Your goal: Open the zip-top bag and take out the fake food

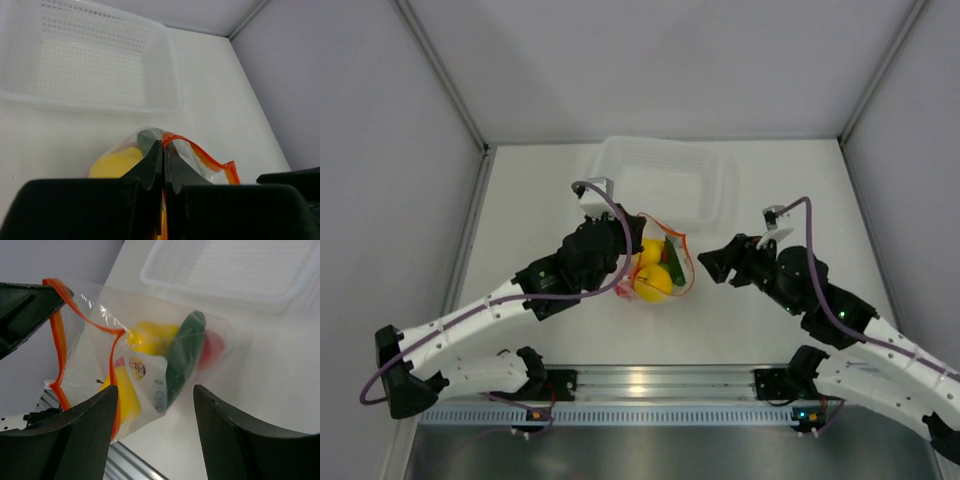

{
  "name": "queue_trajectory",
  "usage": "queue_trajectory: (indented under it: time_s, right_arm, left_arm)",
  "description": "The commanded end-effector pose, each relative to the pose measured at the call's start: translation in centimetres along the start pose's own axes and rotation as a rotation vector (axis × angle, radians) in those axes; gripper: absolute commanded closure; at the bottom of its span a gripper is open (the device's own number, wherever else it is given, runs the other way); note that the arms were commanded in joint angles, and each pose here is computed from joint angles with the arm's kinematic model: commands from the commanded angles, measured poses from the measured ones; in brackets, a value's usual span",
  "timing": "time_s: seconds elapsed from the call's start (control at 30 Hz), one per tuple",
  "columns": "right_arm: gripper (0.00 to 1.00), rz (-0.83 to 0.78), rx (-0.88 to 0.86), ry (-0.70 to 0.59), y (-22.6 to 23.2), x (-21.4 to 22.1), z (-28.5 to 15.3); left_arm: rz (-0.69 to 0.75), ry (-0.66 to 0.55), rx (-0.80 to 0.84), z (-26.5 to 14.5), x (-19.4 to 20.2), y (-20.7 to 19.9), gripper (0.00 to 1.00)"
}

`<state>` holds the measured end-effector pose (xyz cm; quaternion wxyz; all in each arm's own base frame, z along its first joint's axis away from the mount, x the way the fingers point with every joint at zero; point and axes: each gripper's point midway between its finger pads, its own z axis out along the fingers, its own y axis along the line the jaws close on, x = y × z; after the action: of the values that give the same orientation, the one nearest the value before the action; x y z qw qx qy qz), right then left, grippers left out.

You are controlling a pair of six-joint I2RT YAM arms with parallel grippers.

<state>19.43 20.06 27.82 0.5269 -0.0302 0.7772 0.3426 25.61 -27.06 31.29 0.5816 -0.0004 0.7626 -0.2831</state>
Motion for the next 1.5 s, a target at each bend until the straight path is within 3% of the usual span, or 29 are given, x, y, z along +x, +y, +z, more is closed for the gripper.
queue_trajectory:
  time_s: [0.0, 0.17, 0.33, 0.7, 1.1, 1.27, 1.33, 1.47]
  right_arm:
    - [0.37, 0.268, -0.148, -0.023, 3.8, 0.2, 1.8]
    - [0.39, 0.252, -0.182, 0.074, 5.0, 2.3, 3.8]
    - [0.42, 0.182, -0.08, 0.102, 3.0, 3.9, 5.0]
    - [0.38, 0.125, -0.141, 0.149, 4.3, 6.0, 4.5]
    - [0.41, -0.051, 0.157, 0.158, -2.5, 9.0, 6.9]
    - [0.52, -0.082, 0.271, 0.193, -5.7, 9.7, 8.3]
    - [0.47, -0.088, 0.254, 0.187, -5.6, 9.6, 8.4]
    - [0.48, -0.119, 0.251, 0.196, -6.1, 9.7, 8.2]
  left_arm:
    - [-0.182, -0.116, -0.136, 0.0, -1.9, 2.0, 1.0]
    - [-0.264, -0.154, -0.21, -0.2, -0.5, 3.1, 1.0]
    - [-0.251, -0.162, -0.227, -0.8, 0.7, 2.4, 1.0]
    - [-0.23, -0.21, -0.302, -0.8, 1.8, 2.5, 1.0]
    - [-0.206, -0.185, -0.282, -0.9, 2.9, 1.6, 1.0]
    - [-0.21, -0.169, -0.268, -1.1, 3.3, 1.8, 1.0]
    - [-0.203, -0.166, -0.268, -1.2, 3.5, 1.9, 1.0]
    - [-0.202, -0.176, -0.275, -1.6, 3.3, 2.6, 1.0]
